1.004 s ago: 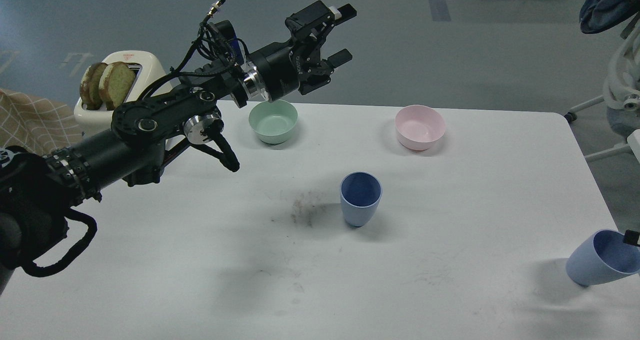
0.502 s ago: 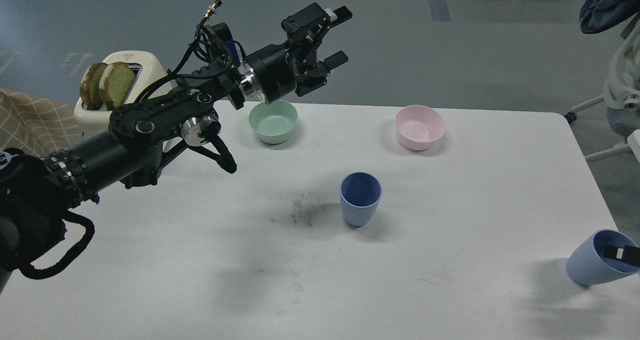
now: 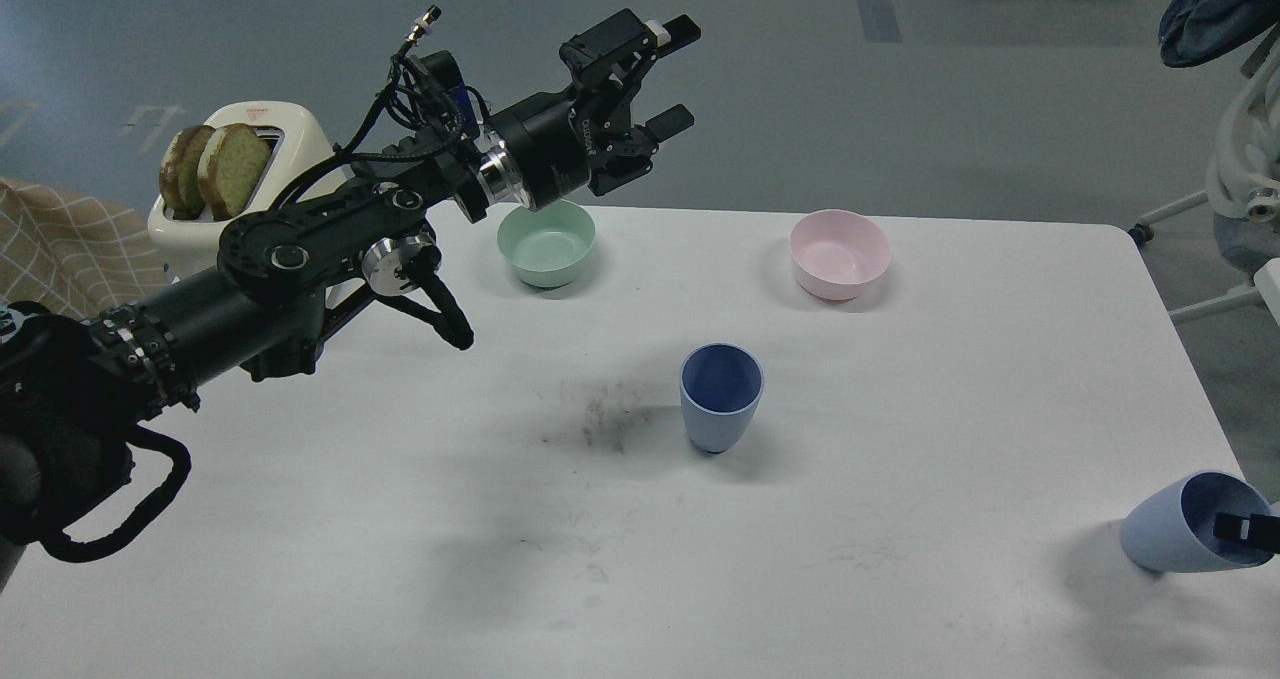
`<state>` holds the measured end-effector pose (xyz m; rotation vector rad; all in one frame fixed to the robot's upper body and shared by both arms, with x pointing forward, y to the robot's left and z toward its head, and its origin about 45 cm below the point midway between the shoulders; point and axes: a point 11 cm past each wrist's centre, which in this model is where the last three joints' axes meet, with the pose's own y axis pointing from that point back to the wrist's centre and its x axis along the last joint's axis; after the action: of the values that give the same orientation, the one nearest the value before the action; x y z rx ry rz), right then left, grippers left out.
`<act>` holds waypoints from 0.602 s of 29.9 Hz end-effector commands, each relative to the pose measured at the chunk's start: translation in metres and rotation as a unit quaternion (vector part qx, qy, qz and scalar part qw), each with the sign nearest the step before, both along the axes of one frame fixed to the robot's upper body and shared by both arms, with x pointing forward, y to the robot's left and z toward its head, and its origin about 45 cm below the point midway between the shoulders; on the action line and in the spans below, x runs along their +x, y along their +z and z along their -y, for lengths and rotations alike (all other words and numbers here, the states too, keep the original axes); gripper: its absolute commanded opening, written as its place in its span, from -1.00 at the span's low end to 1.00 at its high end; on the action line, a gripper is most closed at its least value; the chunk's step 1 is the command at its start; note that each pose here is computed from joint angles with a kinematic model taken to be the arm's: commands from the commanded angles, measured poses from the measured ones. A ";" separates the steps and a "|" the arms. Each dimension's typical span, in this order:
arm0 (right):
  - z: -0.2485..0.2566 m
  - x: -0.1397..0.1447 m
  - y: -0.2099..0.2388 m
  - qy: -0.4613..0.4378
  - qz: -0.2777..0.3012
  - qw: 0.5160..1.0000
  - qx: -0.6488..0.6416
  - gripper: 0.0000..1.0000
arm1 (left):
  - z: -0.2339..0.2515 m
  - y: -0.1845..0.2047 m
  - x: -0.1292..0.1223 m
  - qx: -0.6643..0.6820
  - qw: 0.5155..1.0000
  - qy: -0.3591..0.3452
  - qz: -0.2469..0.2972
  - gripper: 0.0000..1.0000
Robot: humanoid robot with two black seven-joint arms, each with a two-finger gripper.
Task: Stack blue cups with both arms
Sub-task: 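Reach the right gripper to the blue cup nearest the right arm and grasp it, then lift the blue cup and carry it above the centered blue cup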
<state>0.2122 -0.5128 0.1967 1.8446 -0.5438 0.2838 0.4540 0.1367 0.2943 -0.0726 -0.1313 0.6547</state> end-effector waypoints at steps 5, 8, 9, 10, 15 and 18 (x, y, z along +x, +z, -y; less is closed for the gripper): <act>-0.009 0.017 0.019 0.008 0.037 0.999 0.012 -1.00 | -0.001 -0.001 -0.001 0.004 1.000 0.000 0.002 0.95; -0.014 0.031 0.051 0.015 0.082 0.996 0.015 -1.00 | -0.001 -0.001 -0.001 0.003 1.000 0.000 0.002 0.95; -0.014 0.031 0.051 0.015 0.082 0.996 0.015 -1.00 | -0.001 -0.001 -0.001 0.003 1.000 0.000 0.002 0.95; -0.019 0.041 0.066 0.023 0.103 0.994 0.017 -1.00 | 0.000 -0.001 -0.001 0.003 1.000 -0.001 0.002 0.95; -0.041 0.070 0.097 0.087 0.131 0.988 0.001 -1.00 | 0.001 -0.002 -0.001 0.003 1.000 -0.002 0.002 0.95; -0.054 0.086 0.102 0.108 0.145 0.984 0.004 -1.00 | 0.001 -0.002 -0.001 0.003 1.000 -0.002 0.002 0.95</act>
<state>0.2848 -0.4697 0.2930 1.8767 -0.5655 0.6558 0.4531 0.1363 0.2930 -0.0696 -0.1369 0.6518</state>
